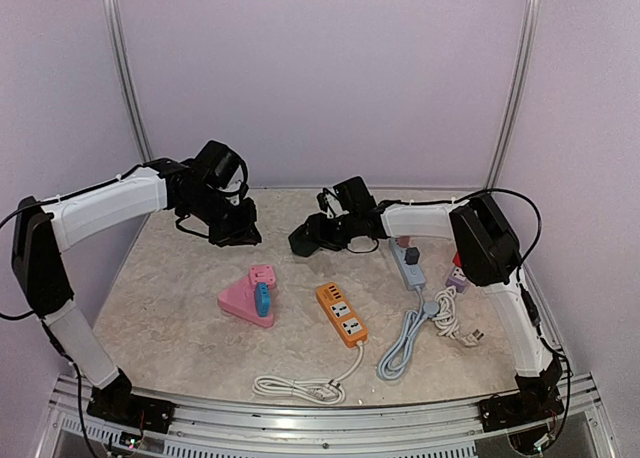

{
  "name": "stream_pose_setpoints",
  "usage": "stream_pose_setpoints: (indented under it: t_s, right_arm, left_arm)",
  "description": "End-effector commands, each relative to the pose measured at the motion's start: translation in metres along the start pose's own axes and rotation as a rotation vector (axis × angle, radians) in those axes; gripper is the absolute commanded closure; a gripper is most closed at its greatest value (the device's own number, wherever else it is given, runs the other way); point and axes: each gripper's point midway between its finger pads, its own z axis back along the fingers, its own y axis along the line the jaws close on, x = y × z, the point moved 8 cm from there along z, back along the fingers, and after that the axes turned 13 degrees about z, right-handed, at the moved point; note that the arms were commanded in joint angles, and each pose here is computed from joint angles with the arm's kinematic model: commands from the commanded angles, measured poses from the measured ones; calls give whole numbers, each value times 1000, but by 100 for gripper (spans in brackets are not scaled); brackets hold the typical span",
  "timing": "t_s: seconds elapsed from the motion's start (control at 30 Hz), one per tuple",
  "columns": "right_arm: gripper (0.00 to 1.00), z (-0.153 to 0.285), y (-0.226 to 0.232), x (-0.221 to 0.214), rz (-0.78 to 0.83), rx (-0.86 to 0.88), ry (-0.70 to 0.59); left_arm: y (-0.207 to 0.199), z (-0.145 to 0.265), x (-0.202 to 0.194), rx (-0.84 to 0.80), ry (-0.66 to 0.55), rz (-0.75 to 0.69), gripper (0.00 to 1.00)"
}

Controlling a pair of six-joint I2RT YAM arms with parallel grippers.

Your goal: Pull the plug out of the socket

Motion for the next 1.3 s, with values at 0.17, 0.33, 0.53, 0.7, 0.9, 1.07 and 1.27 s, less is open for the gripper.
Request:
stream_pose_setpoints:
  t_s: [0.17,0.33,0.53,0.7,0.9,1.07,1.27]
  right_arm:
    - [24,11,-16,2,-4,-61,-12]
    - [11,23,-17,5,33,-135,0]
    - [4,42,-14,12,73,-228,7]
    - [3,63,-7,17,115,-315,15]
    - [4,100,8,14,170,-427,11]
    - [5,142,10,-3,185,-524,17]
    - [8,185,4,-33,183,-650,60]
  left_arm:
    - [7,7,-4,7,-21,29,92]
    - [7,4,-4,9,-15,32,92]
    - [8,1,-4,16,-12,38,92]
    - [8,-1,-4,18,-12,40,92]
    - [7,-3,-5,12,-11,42,92]
    - [4,-4,-6,-1,-13,34,91]
    - [-3,-8,-8,-27,-6,28,91]
